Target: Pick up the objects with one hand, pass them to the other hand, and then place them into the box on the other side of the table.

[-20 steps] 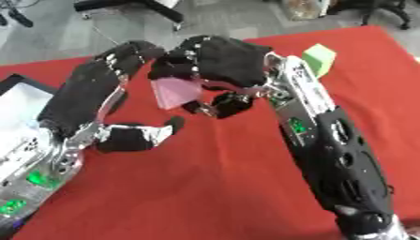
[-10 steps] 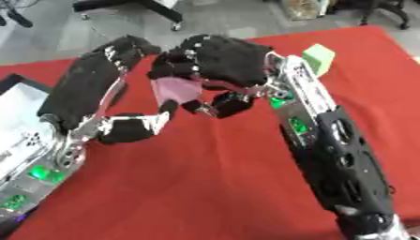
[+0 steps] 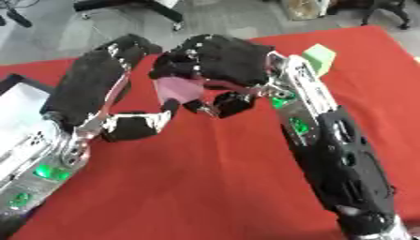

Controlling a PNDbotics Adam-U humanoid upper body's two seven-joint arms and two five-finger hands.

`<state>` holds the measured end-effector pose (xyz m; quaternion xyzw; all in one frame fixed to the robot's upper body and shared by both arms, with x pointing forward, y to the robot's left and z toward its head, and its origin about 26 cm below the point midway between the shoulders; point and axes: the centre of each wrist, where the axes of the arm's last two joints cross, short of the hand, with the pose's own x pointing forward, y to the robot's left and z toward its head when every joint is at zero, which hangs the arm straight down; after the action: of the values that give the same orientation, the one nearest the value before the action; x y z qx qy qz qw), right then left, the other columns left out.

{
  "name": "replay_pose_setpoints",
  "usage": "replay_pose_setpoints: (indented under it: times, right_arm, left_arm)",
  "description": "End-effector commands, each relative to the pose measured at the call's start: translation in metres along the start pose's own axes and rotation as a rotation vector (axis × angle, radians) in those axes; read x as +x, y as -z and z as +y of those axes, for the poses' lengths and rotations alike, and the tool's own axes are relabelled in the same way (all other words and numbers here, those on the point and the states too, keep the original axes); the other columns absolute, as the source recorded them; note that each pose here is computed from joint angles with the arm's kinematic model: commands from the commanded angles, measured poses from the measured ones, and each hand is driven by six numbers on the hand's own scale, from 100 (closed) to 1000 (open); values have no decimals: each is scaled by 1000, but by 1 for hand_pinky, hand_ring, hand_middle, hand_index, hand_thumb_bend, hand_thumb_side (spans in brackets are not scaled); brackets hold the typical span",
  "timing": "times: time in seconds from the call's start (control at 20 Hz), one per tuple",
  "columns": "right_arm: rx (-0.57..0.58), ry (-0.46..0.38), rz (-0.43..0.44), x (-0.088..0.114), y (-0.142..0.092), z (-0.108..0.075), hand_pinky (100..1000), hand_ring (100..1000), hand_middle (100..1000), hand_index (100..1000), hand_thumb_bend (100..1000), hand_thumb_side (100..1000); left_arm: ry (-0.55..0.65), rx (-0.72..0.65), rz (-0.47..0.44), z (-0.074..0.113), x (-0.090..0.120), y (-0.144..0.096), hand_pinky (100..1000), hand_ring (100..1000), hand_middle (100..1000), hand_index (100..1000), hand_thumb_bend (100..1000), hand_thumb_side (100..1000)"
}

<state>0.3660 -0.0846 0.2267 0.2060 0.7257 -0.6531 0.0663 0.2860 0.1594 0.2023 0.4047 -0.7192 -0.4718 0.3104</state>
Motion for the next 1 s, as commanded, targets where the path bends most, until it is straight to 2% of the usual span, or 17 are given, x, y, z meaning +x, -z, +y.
replay_pose_setpoints:
  times: [0.05,0.35,0.55,0.85,1.0]
  right_arm:
    - [-24,-32,-30,0,3,-14,735,700,251,715,100,100]
    - [-21,-34,-30,-2,0,-15,741,702,252,718,100,100]
    - [-20,-35,-29,-2,0,-15,741,701,253,718,100,100]
    - [-22,-34,-29,-2,0,-15,736,697,252,715,100,100]
    - [-25,-35,-30,-2,0,-16,732,693,252,713,100,100]
  left_arm:
    - [33,-12,-32,4,-1,1,779,813,816,889,567,490]
    - [15,-42,-105,1,-5,-3,800,830,837,917,735,610]
    - [16,-72,-129,-2,-7,-6,823,838,844,929,767,620]
    - [35,-71,-90,0,-6,-4,791,814,815,902,674,560]
    - [30,-68,-56,0,-4,-3,771,809,811,896,635,571]
